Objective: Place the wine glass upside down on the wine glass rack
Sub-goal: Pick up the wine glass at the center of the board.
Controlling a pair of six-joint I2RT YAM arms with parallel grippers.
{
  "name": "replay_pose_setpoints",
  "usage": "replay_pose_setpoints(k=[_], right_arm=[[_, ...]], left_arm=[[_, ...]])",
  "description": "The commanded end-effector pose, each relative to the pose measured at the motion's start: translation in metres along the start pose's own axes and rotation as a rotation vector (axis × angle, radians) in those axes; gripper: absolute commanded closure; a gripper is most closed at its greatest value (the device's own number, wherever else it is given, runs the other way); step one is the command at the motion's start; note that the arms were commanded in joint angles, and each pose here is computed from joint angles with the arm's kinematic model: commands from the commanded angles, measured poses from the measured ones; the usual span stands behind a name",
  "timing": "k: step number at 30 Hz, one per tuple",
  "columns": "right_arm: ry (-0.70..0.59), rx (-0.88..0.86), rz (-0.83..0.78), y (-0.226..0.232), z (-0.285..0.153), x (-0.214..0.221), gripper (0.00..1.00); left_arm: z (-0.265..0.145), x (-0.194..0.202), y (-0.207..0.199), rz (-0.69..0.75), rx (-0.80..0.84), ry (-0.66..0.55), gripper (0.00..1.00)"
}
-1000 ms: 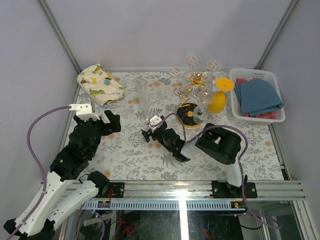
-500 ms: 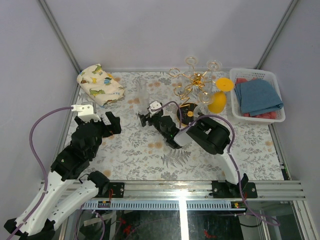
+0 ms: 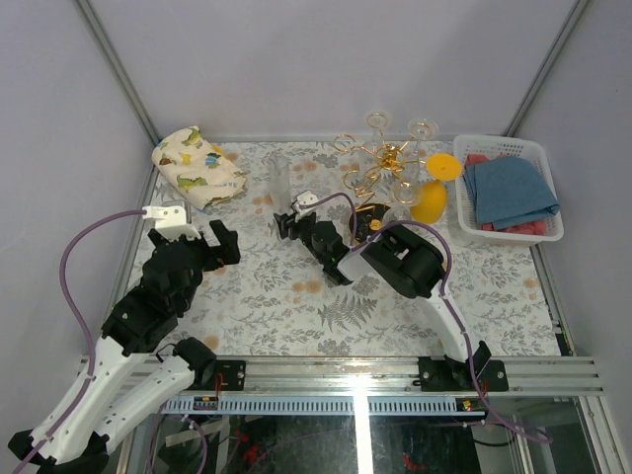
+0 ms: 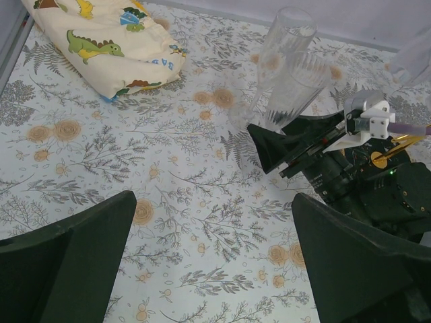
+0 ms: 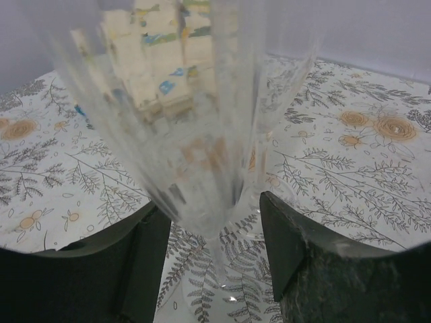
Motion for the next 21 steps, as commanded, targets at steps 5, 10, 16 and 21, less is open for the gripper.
replay_pose_setpoints(k=[5, 10, 16, 21], right_arm=[[-0.067, -0.009, 0.054, -0.0017, 0.0158, -0.0215, 0.54], [-0.064, -0.011, 0.053, -0.0011, 0.0164, -0.0214, 0.68], [-0.063, -0.009, 0.046, -0.0018, 0.0156, -0.0226, 0.82], [-0.068, -0.007, 0.029, -0.0033, 0.0123, -0.0233, 0.91]], left_arm=[[0.0032, 0.0006, 0.0003, 0.001, -0.009, -0.011, 0.01], [0.0039, 0.001, 0.0002, 0.004, -0.011, -0.009, 0.0], [0.0042, 0.0015, 0.0005, 0.004, -0.013, -0.009, 0.0], [0.0041, 0.0009, 0.0005, 0.004, -0.013, -0.011, 0.01]])
Point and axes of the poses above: each gripper's point midway between its finger pads, its own z axis out along the fingers, its own y axis along the line the jaws close on, x = y × z, the point moved 6 cm from there along -z, back along the fingers, and after that the axes turned 7 degrees about -z, right-handed, at the moved point
